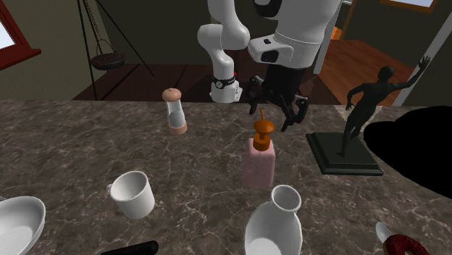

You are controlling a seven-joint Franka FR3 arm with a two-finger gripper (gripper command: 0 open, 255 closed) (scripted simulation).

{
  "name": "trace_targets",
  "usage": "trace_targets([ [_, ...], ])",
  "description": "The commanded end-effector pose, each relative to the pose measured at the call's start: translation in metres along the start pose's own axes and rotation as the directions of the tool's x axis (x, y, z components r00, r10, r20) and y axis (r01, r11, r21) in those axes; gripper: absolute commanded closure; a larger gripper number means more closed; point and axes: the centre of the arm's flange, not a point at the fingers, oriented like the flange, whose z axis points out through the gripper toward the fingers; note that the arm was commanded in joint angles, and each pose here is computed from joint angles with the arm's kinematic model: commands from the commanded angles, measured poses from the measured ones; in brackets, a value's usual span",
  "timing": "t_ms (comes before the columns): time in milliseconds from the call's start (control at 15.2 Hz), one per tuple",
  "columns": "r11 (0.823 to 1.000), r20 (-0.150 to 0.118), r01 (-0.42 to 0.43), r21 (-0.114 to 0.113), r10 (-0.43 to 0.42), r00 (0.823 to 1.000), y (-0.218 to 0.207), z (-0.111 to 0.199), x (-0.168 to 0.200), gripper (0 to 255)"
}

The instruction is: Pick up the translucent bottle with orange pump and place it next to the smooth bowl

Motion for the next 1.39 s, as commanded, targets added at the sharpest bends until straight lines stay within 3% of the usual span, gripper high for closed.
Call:
trace_targets([
  [0,1.000,-0.001,-0.001,0.000,0.001,1.000,-0.001,0.011,0.000,0],
  [264,1.000,-0.001,-0.001,0.000,0.001,1.000,-0.001,0.030,0.000,0],
  [726,1.000,-0.001,-0.001,0.000,0.001,1.000,-0.001,0.029,0.000,0],
  [792,1.000,-0.001,-0.001,0.000,0.001,1.000,-0.001,0.029,0.000,255],
  [1320,1.000,-0.001,-0.001,0.000,0.001,1.000,-0.001,0.030,0.000,255],
])
